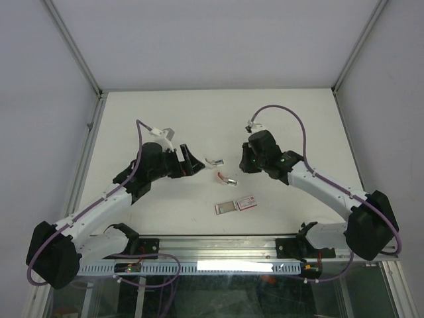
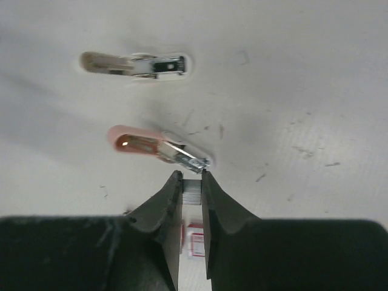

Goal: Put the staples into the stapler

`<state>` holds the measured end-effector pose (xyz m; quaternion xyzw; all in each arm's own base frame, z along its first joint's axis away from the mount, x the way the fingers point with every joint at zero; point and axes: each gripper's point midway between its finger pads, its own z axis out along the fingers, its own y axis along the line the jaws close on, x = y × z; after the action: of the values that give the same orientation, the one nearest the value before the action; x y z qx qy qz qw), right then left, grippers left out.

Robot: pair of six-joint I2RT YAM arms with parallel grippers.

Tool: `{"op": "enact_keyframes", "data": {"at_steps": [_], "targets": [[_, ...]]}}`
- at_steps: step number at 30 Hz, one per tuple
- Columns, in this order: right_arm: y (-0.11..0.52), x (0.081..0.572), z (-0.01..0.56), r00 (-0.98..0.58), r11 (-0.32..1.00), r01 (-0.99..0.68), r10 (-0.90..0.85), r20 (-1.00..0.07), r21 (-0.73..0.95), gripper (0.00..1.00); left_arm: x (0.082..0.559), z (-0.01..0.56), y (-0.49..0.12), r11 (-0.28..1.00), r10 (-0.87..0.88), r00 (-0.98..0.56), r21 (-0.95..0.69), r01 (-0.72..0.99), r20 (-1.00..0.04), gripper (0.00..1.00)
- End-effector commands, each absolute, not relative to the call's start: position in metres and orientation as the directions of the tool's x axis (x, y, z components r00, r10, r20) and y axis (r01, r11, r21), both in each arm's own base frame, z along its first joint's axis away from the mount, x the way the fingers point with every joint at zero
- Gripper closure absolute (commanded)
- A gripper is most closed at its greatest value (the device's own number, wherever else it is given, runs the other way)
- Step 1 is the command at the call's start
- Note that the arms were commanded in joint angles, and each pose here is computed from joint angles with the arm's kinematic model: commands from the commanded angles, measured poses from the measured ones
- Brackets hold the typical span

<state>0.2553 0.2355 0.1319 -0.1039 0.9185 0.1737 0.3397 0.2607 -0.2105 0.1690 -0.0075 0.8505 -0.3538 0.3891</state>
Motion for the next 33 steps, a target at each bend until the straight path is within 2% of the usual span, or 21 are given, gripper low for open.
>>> {"op": "enact_keyframes", "data": {"at_steps": [1, 6, 9, 15, 19, 33], "targets": [[0.218, 0.273, 0.146, -0.721, 0.889, -0.311, 0.011, -0.693, 0.337, 0.82, 0.245, 0.193, -0.266, 0.547, -0.409, -0.734, -0.789, 0.279, -0.543, 0.11], [0.197, 0.278, 0.141, -0.733, 0.877, -0.255, 0.099, -0.673, 0.407, 0.82, 0.229, 0.172, -0.299, 0.496, -0.412, -0.792, -0.840, 0.220, -0.450, 0.09], [0.194, 0.277, 0.139, -0.736, 0.867, -0.238, 0.134, -0.664, 0.439, 0.82, 0.225, 0.166, -0.320, 0.467, -0.403, -0.809, -0.856, 0.221, -0.429, 0.09], [0.189, 0.272, 0.138, -0.730, 0.863, -0.214, 0.170, -0.662, 0.458, 0.82, 0.226, 0.134, -0.344, 0.495, -0.379, -0.839, -0.852, 0.173, -0.390, 0.08], [0.186, 0.269, 0.139, -0.727, 0.863, -0.216, 0.171, -0.665, 0.457, 0.82, 0.229, 0.113, -0.350, 0.532, -0.356, -0.851, -0.832, 0.156, -0.387, 0.08], [0.179, 0.266, 0.142, -0.712, 0.865, -0.207, 0.187, -0.676, 0.458, 0.82, 0.246, 0.095, -0.376, 0.555, -0.312, -0.861, -0.813, 0.179, -0.402, 0.07]]}}
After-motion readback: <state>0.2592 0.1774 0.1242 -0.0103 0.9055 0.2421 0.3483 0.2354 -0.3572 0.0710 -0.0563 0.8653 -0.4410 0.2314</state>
